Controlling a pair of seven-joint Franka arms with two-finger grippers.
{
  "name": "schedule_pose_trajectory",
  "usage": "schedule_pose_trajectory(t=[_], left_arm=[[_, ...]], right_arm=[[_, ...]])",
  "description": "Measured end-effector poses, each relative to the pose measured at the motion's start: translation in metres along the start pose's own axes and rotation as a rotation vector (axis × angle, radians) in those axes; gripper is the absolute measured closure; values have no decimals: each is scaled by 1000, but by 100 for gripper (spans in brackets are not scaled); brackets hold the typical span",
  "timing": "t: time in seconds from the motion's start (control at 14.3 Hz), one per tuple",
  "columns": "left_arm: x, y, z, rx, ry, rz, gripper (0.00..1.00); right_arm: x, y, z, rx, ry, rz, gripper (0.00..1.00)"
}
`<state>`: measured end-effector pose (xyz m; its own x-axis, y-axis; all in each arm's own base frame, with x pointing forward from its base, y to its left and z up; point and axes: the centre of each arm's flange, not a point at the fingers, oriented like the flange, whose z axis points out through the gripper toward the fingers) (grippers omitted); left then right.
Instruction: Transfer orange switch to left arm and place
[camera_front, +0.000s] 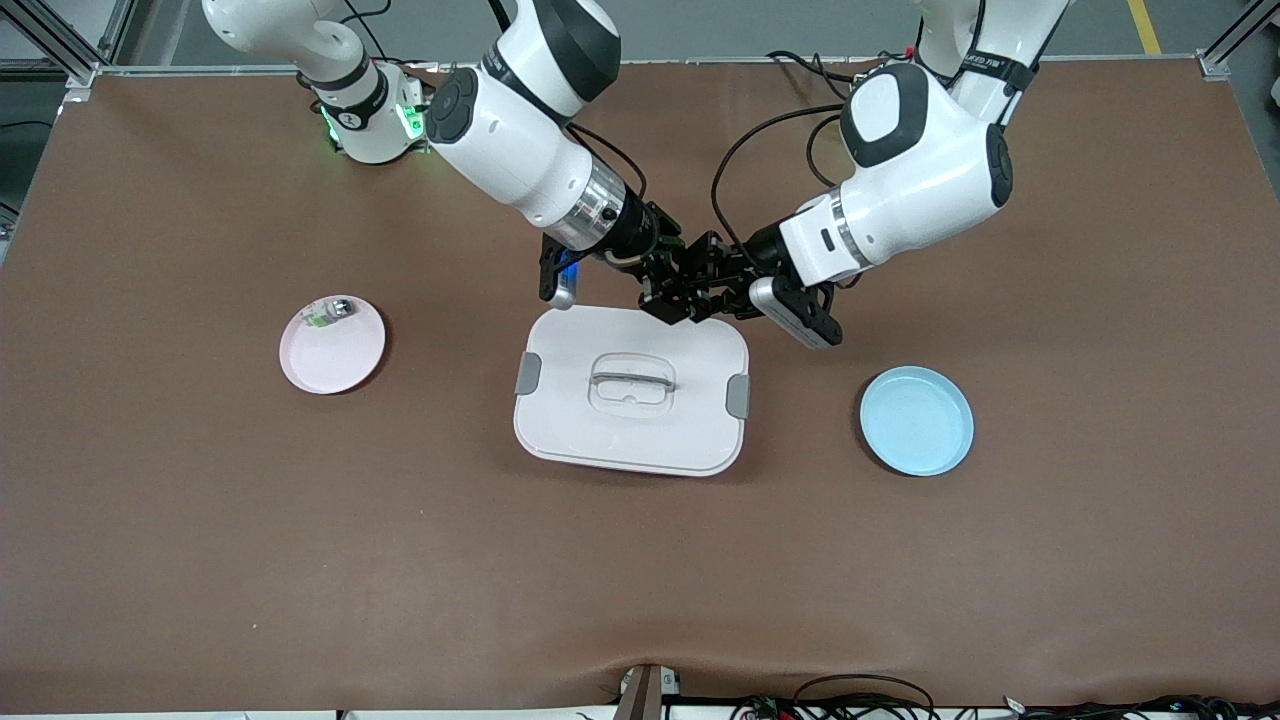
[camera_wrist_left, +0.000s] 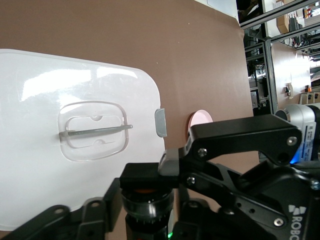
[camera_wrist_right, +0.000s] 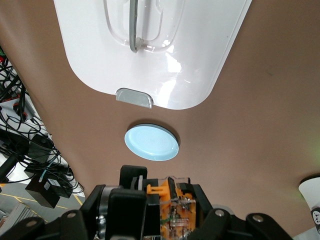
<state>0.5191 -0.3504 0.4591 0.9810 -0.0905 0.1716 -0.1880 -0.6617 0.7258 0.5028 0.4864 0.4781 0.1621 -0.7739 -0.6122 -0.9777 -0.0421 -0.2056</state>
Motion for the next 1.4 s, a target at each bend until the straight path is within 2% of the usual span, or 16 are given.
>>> schedule_pose_trajectory(t=[0.28,0.35,0.42,1.26,1.4], left_arm=[[0,0,-1,-1,1,-1,53],[0,0,-1,-4,2,-4,61],[1,0,-2,-7,3,-7,62],[1,2,-4,-7,8,-5,62],[5,-3,-9,-5,17,-13,62]], right_arm=[[0,0,0,0,0,0,26],[0,0,0,1,-2,2,26],[-1,0,0,2,-5,4,26],[-3,-1,-2,6,-9,3,25],[-1,-1,2,1,-4,4,10]])
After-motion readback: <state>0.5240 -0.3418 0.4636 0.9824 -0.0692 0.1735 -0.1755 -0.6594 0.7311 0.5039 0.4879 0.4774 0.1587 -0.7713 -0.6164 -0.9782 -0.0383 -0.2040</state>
